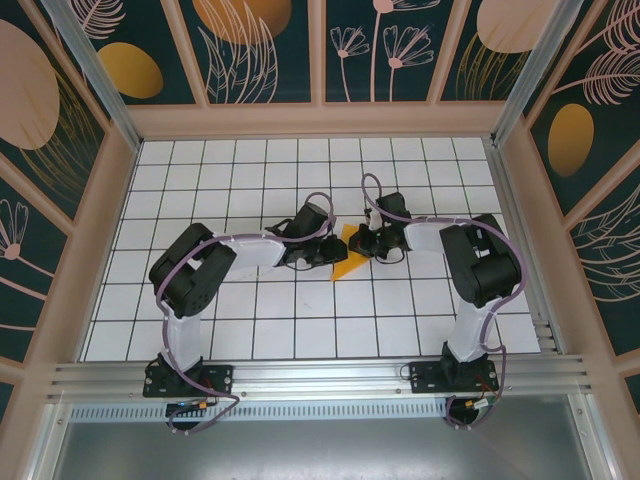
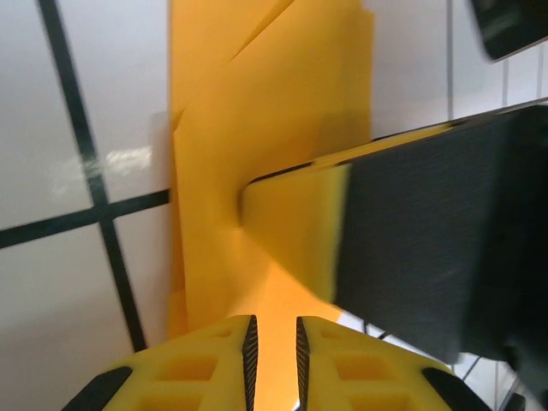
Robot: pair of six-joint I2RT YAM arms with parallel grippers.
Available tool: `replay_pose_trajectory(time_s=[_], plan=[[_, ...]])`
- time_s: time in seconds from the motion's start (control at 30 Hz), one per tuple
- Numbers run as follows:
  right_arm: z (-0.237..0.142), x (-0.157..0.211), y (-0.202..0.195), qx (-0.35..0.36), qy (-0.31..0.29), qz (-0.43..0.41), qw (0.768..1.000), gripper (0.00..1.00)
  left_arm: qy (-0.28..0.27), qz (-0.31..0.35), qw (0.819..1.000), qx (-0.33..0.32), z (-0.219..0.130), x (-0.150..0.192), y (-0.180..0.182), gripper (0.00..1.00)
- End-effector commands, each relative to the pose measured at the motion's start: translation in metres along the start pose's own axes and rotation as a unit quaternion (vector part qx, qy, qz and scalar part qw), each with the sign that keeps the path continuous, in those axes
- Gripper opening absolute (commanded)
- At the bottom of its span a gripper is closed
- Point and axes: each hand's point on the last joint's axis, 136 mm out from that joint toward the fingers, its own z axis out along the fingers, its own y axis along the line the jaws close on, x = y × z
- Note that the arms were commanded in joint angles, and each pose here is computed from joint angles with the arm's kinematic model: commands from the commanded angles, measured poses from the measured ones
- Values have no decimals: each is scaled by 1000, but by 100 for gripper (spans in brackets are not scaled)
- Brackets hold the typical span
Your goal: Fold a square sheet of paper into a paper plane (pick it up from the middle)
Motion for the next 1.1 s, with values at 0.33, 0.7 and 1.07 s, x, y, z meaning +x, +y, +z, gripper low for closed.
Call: replay_pose_trajectory(time_s=[0.33, 0.7, 1.07], plan=[[14, 18, -41, 55, 23, 45, 997, 3, 34, 18, 999, 22, 0, 15, -10, 22], [16, 21, -47, 64, 29, 53, 996, 3, 56, 8, 998, -27, 4, 38, 14, 21], [17, 20, -49, 69, 29, 55, 996, 3, 67, 1, 997, -29, 2, 51, 19, 21]])
